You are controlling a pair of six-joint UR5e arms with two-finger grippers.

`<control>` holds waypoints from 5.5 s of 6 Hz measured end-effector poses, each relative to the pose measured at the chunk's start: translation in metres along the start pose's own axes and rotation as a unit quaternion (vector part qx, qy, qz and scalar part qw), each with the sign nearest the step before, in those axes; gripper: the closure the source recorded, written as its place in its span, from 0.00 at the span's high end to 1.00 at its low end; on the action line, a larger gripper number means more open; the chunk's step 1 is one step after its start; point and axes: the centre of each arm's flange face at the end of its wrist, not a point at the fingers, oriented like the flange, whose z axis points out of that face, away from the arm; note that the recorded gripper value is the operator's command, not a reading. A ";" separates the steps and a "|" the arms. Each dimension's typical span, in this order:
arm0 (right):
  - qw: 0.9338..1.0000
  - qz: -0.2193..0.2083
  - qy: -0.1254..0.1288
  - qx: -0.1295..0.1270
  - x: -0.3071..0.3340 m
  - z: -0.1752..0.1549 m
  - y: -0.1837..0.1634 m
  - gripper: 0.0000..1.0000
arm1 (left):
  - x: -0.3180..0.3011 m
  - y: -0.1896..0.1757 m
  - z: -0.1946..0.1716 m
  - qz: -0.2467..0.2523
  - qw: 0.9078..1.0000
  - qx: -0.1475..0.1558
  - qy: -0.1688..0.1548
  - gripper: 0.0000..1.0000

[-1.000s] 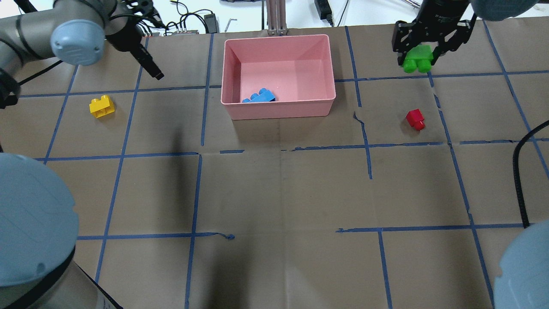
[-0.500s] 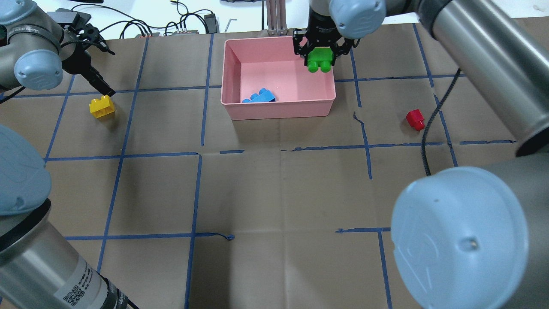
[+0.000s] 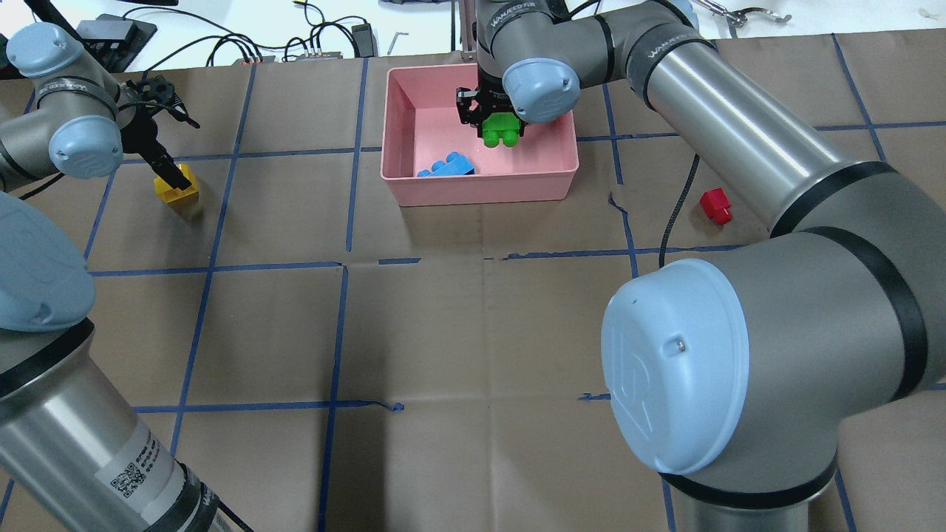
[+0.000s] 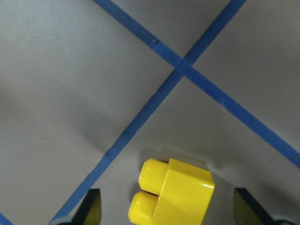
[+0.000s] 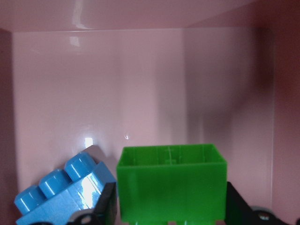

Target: Put all blocks into box

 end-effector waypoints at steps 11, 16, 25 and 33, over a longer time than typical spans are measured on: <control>0.997 -0.013 0.045 -0.064 0.319 -0.128 0.058 0.99 | 0.171 -0.204 -0.120 -0.056 0.998 0.013 0.007 0.31; 0.977 -0.191 0.021 -0.094 0.354 0.022 0.079 0.99 | 0.291 -0.339 -0.103 -0.256 0.961 0.096 0.042 0.99; 0.988 -0.125 0.032 -0.083 0.361 0.045 0.081 0.23 | 0.318 -0.147 -0.310 -0.347 0.935 -0.020 0.073 1.00; 0.991 0.128 -0.009 -0.046 0.077 -0.098 0.008 0.23 | 0.333 -0.120 -0.366 -0.410 0.910 -0.037 0.043 1.00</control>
